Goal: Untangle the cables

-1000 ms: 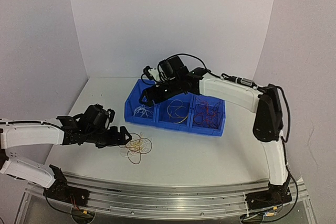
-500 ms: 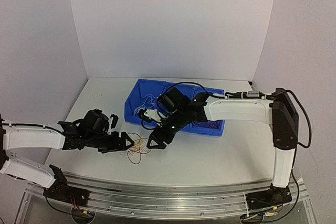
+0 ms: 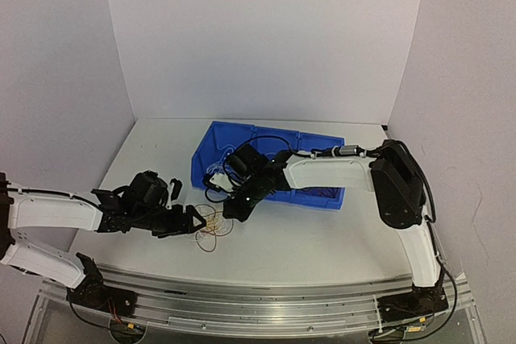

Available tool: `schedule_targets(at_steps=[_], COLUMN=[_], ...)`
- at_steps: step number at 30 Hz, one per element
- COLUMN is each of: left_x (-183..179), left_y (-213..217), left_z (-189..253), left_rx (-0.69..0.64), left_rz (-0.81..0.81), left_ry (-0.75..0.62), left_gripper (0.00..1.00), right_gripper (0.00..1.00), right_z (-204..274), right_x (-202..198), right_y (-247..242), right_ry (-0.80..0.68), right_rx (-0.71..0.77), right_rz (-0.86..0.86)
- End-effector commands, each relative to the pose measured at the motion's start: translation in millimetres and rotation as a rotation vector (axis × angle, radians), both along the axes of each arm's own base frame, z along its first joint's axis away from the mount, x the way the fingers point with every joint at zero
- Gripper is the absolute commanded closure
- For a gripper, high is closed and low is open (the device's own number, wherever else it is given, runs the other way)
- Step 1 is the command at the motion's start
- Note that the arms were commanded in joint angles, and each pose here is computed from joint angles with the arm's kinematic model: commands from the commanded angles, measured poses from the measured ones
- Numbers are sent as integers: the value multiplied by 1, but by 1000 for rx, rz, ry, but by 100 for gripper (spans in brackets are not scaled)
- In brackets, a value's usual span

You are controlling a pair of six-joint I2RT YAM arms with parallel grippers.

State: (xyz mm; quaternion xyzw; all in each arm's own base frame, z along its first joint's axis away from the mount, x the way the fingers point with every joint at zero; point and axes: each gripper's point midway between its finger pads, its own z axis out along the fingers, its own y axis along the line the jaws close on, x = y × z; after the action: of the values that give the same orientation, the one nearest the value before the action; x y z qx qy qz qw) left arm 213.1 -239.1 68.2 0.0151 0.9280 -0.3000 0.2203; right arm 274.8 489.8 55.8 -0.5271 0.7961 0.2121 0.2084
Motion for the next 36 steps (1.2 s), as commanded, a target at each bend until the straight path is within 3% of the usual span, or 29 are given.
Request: schedule_targets(at_steps=[1, 8, 15, 23, 27, 30, 36], left_x=[21, 51, 60, 67, 67, 66, 59], left_y=[-7, -14, -14, 1, 4, 10, 33], left_z=[3, -2, -20, -48, -55, -55, -55], left_rx=[-10, 20, 93, 329, 376, 397, 478], left_rz=[70, 176, 217, 318, 337, 354, 390], left_ry=[-28, -42, -15, 12, 31, 27, 18], left_gripper=[18, 23, 42, 66, 86, 99, 100], right_gripper=[100, 100, 100, 100, 100, 100, 100], right_z=[34, 64, 85, 136, 150, 158, 199], right_x=[3, -18, -25, -28, -20, -3, 34], right_y=[15, 8, 3, -18, -46, -90, -214], right_ry=[6, 110, 173, 144, 54, -94, -528], right_rx=[90, 159, 199, 271, 249, 179, -63], right_rz=[-23, -54, -130, -208, -308, -454, -832])
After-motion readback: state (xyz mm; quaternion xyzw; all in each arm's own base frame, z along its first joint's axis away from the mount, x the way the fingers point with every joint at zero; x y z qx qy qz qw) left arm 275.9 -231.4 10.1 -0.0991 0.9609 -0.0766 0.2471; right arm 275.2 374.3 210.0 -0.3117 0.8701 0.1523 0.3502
